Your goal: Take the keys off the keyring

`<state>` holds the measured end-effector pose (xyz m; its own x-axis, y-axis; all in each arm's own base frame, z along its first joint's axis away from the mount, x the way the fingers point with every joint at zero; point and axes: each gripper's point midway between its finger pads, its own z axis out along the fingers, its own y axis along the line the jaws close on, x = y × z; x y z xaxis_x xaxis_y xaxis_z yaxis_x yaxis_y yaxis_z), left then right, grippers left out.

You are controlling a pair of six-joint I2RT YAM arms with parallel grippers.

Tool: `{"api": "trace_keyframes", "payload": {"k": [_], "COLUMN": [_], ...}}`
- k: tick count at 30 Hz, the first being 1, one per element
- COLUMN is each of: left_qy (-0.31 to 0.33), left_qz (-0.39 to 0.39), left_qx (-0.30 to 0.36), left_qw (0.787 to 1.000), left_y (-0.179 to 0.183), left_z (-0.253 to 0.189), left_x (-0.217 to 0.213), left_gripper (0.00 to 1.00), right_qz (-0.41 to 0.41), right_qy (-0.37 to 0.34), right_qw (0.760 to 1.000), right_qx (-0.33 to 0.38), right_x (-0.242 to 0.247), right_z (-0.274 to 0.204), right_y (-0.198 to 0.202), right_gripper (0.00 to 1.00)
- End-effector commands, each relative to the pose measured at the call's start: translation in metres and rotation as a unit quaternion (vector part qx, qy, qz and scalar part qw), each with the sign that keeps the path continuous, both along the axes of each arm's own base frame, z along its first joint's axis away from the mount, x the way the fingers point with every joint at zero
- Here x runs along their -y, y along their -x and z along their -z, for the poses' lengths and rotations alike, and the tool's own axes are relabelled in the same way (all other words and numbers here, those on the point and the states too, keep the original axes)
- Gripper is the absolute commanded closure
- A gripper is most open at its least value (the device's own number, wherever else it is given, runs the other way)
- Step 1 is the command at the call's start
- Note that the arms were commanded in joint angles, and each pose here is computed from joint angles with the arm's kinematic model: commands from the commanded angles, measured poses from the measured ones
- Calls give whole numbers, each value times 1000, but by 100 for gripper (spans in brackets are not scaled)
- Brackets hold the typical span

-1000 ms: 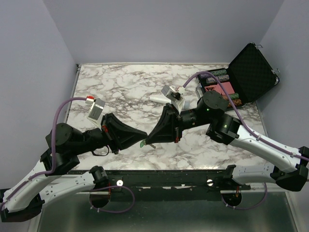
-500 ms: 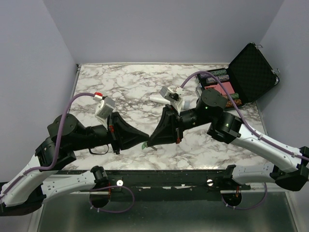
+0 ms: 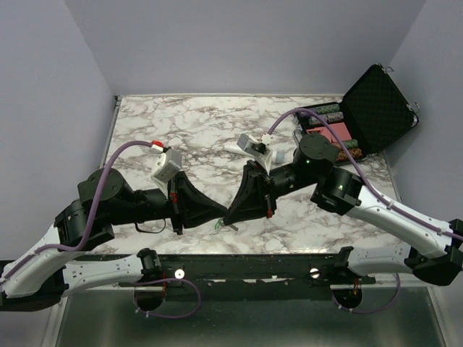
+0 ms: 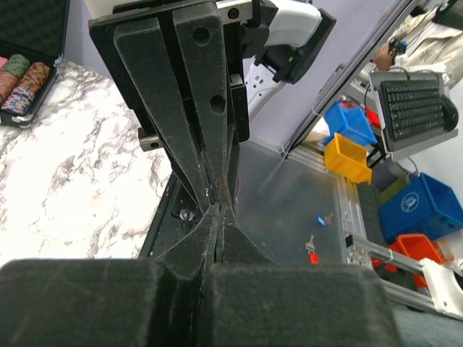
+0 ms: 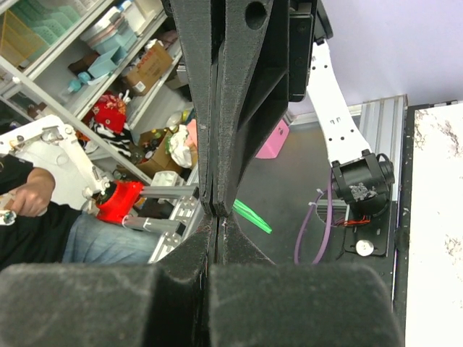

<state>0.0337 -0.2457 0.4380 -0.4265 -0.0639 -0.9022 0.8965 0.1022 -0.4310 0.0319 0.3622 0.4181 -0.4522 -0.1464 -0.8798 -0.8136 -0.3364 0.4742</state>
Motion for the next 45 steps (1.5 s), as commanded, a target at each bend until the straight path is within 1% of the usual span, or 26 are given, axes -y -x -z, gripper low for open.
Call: {"api": "trace_keyframes", "payload": {"k": [1, 3, 5, 9, 10, 12, 15, 17, 19, 20, 22, 23, 24, 28, 30, 32, 34, 36, 41, 45], "left_qy": [-102, -120, -121, -121, -123, -134, -145, -145, -126, -113, -86, -73, -58, 26, 75, 105, 115, 117, 93, 72], "left_qz": [10, 11, 7, -7, -9, -10, -10, -20, -37, -56, -100, -133, -147, -173, -176, -172, -165, -156, -120, -93], "left_qx": [-8, -9, -6, 8, 11, 17, 22, 23, 28, 29, 24, 20, 16, 14, 12, 6, 0, -8, -18, -21], "left_qw": [995, 993, 993, 993, 992, 991, 989, 989, 991, 992, 991, 988, 987, 985, 982, 980, 980, 981, 988, 993], "left_y": [-4, -5, -6, -10, -11, -12, -13, -16, -20, -25, -36, -45, -47, -47, -44, -40, -37, -34, -25, -20], "left_z": [40, 44, 41, 28, 25, 22, 20, 16, 4, -4, -19, -26, -32, -56, -64, -62, -53, -48, -38, -34], "left_x": [27, 32, 32, 26, 23, 21, 21, 20, 16, 12, 3, -4, -10, -31, -43, -50, -51, -49, -32, -16], "left_gripper": [100, 100, 99, 91, 87, 80, 64, 51, 41, 34, 26, 24, 19, 18, 20, 26, 33, 38, 43, 51], "right_qz": [33, 32, 31, 34, 35, 37, 40, 43, 48, 50, 56, 58, 61, 73, 79, 78, 72, 64, 54, 51], "right_qy": [-35, -33, -32, -31, -33, -34, -36, -38, -39, -41, -45, -48, -50, -71, -84, -99, -114, -121, -127, -127], "right_qw": [999, 999, 999, 999, 999, 999, 999, 998, 998, 998, 997, 997, 997, 995, 993, 992, 991, 990, 990, 990], "right_qx": [14, 12, 11, 7, 7, 8, 8, 8, 7, 5, 3, 4, 2, -3, -6, -10, -10, -13, -17, -20], "right_x": [-8, -7, -6, -2, 0, 2, 4, 5, 7, 7, 9, 11, 12, 16, 19, 21, 24, 25, 24, 24], "right_z": [-19, -18, -17, -14, -16, -17, -18, -18, -17, -17, -17, -18, -18, -23, -27, -32, -37, -41, -46, -46], "right_y": [-12, -11, -10, -8, -7, -7, -7, -7, -7, -7, -8, -6, -7, -7, -7, -6, -3, 0, 2, 2], "right_gripper": [99, 99, 99, 99, 99, 99, 99, 99, 99, 99, 99, 99, 99, 99, 99, 99, 99, 99, 99, 99]}}
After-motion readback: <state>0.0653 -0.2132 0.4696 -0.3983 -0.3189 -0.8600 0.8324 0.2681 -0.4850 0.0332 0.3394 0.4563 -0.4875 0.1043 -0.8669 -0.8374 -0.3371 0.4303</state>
